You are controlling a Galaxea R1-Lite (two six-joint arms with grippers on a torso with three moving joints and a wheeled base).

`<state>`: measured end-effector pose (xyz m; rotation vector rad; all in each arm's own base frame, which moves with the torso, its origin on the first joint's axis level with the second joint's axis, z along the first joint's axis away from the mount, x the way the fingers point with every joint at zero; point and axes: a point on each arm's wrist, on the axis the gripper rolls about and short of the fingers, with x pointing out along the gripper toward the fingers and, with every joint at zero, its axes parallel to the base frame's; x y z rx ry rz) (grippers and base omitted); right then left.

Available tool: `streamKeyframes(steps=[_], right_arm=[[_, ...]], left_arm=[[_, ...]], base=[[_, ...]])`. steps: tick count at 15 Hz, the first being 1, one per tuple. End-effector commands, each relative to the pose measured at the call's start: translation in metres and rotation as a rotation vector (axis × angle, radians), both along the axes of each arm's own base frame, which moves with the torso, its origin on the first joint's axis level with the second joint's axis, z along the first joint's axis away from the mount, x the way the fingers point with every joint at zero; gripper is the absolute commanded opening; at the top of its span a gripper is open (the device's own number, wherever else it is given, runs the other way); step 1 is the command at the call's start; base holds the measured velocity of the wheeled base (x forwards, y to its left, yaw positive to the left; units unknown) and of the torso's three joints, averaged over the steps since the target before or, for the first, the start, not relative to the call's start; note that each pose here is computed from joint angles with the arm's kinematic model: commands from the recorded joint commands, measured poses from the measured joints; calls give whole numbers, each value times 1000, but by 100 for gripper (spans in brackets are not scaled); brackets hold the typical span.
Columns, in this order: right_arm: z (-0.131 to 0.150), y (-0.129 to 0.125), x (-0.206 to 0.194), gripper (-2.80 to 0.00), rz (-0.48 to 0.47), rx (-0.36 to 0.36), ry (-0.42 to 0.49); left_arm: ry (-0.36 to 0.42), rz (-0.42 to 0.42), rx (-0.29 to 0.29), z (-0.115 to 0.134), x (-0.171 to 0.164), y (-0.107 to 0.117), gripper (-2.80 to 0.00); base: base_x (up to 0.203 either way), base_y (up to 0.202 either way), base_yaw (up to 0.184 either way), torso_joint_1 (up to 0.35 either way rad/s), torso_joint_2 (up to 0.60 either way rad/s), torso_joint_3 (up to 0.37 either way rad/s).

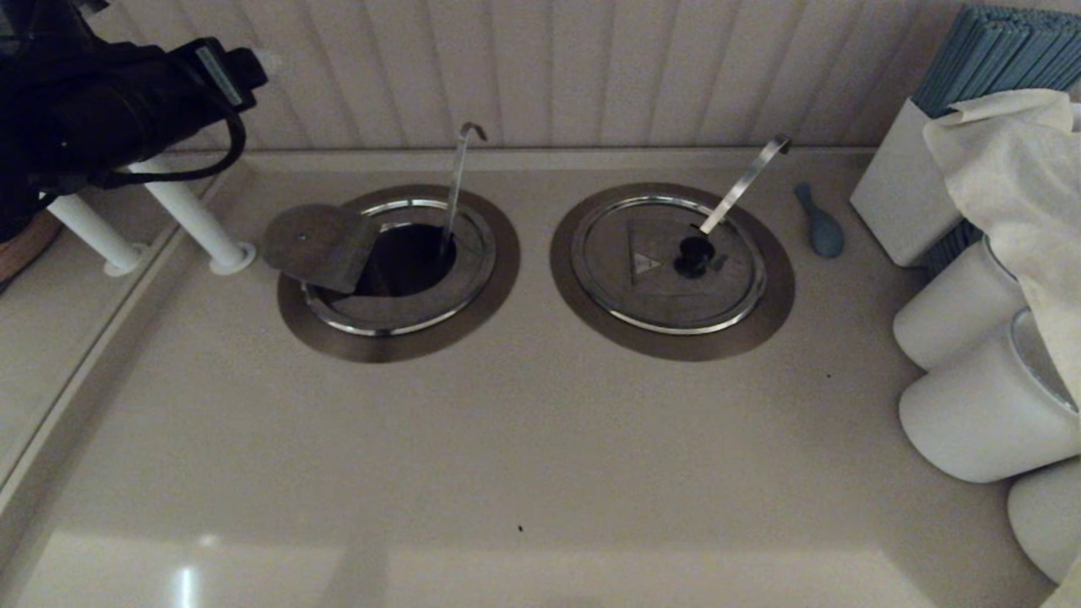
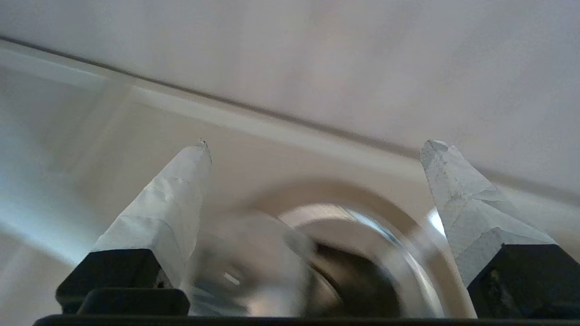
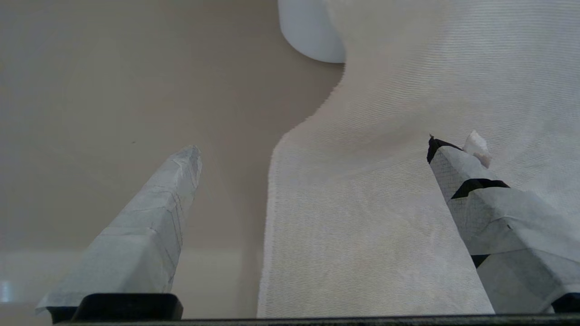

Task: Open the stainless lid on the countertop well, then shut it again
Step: Close the lid

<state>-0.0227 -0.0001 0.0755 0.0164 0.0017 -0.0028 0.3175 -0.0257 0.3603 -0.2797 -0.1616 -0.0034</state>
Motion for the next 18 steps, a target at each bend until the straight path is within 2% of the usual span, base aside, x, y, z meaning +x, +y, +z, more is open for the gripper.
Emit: streamKeyframes(steps=[1,2,3,4,5,7,10,11,13,18], right_arm=[[0,0,0,0,0,0,1],[0,0,0,0,0,0,1],[0,0,0,0,0,0,1],[0,0,0,0,0,0,1],[0,0,0,0,0,0,1],[0,0,0,0,0,0,1],[0,0,0,0,0,0,1],[0,0,0,0,-2,2,1],[0,0,0,0,-1,2,1],[0,0,0,0,0,2,1]], left_arm=[[2,-88,3,1,-12,13,0],[27,-85,-5,-4,-9,23,0],[87,-61,-21,-15,-1,32,0],[144,-43,-67,-23,2,39,0],[180,-39,-102,-31,1,40,0],[245,-41,-118,-50,-2,42,0],[350,-132,-144,-80,-2,45,0],[355,-144,-163,-85,0,46,0],[304,-143,-168,-92,7,49,0],[307,-133,-165,-128,37,53,0]], base=[[0,0,0,0,0,0],[0,0,0,0,0,0],[0,0,0,0,0,0],[0,0,0,0,0,0],[0,0,0,0,0,0],[0,0,0,0,0,0],[0,0,0,0,0,0],[0,0,0,0,0,0],[0,0,0,0,0,0],[0,0,0,0,0,0]])
